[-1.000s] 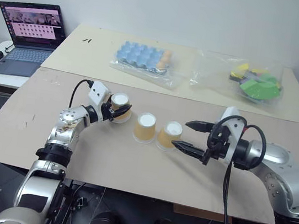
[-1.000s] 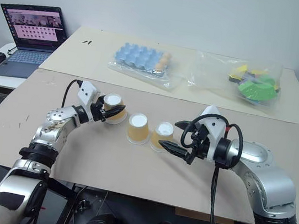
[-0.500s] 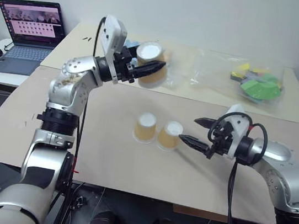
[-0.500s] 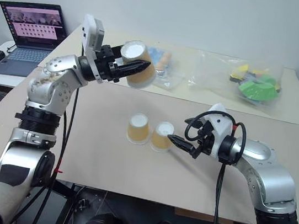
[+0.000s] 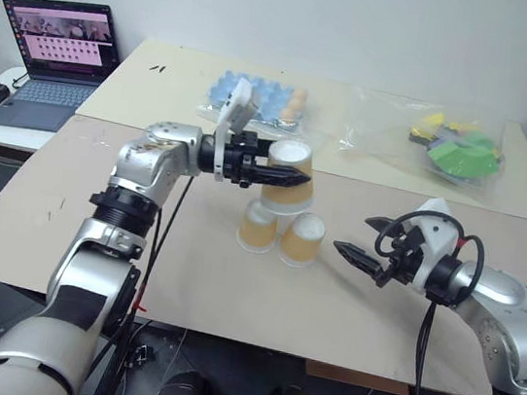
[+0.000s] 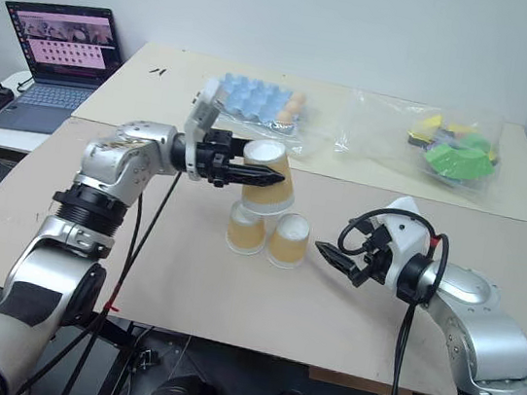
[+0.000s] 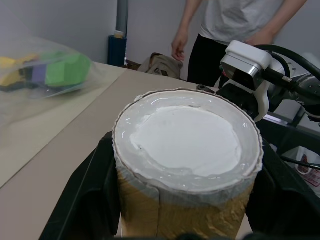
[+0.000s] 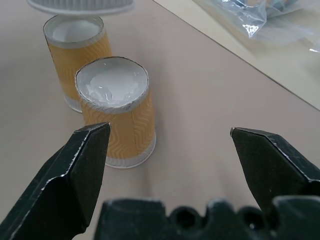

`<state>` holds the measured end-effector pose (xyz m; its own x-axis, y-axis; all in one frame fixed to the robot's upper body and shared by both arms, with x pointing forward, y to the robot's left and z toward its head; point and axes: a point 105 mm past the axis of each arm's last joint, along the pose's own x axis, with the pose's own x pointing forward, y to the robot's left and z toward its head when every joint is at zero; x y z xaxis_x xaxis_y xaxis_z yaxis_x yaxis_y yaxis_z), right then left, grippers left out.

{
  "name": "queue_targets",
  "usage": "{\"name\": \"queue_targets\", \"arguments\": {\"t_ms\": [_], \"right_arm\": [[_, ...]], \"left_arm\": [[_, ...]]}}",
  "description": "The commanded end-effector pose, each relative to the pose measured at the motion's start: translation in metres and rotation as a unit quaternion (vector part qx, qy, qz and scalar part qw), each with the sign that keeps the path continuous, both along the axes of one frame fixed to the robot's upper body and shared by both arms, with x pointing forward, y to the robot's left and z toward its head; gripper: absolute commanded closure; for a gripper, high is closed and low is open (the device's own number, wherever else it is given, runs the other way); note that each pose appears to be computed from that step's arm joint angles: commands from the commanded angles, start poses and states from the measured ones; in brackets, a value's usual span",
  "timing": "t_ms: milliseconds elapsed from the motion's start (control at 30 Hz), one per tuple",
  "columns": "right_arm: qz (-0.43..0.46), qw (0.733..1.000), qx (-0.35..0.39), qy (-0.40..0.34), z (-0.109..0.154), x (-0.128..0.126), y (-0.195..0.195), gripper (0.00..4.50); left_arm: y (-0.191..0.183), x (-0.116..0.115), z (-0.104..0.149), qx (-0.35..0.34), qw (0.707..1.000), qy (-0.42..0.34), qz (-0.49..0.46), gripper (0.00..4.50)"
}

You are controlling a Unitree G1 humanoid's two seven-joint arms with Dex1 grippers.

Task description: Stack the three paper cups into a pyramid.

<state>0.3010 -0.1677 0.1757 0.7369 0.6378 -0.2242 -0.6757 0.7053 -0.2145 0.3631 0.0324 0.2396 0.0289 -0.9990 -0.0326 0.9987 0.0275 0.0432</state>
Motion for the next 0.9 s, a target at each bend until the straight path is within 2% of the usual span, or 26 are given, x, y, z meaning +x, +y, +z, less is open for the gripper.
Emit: {"name": "queue_targets", "arguments": {"t_ms": [33, 500, 600, 633, 667, 900], "right_arm": [[-0.007, 0.999, 0.002, -0.039, 0.016, -0.005, -0.002, 0.0], [-0.018, 0.999, 0.003, -0.043, 0.018, -0.007, -0.005, 0.0], [-0.017, 0.999, 0.004, -0.043, 0.018, -0.007, -0.004, 0.0], [-0.018, 0.999, 0.005, -0.044, 0.019, -0.007, -0.005, 0.0], [-0.018, 0.999, 0.005, -0.044, 0.019, -0.006, -0.005, 0.0], [-0.01, 0.999, 0.006, -0.04, 0.017, -0.002, -0.003, 0.0]], "left_arm": [[-0.009, -0.001, 0.009, 0.009, 0.999, -0.038, -0.023, 1.49], [-0.01, 0.0, -0.007, 0.044, 0.997, -0.055, -0.032, 1.49], [-0.009, 0.001, -0.009, 0.046, 0.997, -0.059, -0.026, 0.71], [-0.009, 0.001, -0.009, 0.046, 0.997, -0.059, -0.026, 0.24], [-0.009, 0.001, -0.009, 0.046, 0.997, -0.06, -0.027, 0.06], [-0.005, -0.001, 0.017, 0.007, 0.998, -0.066, -0.014, 0.06]]}}
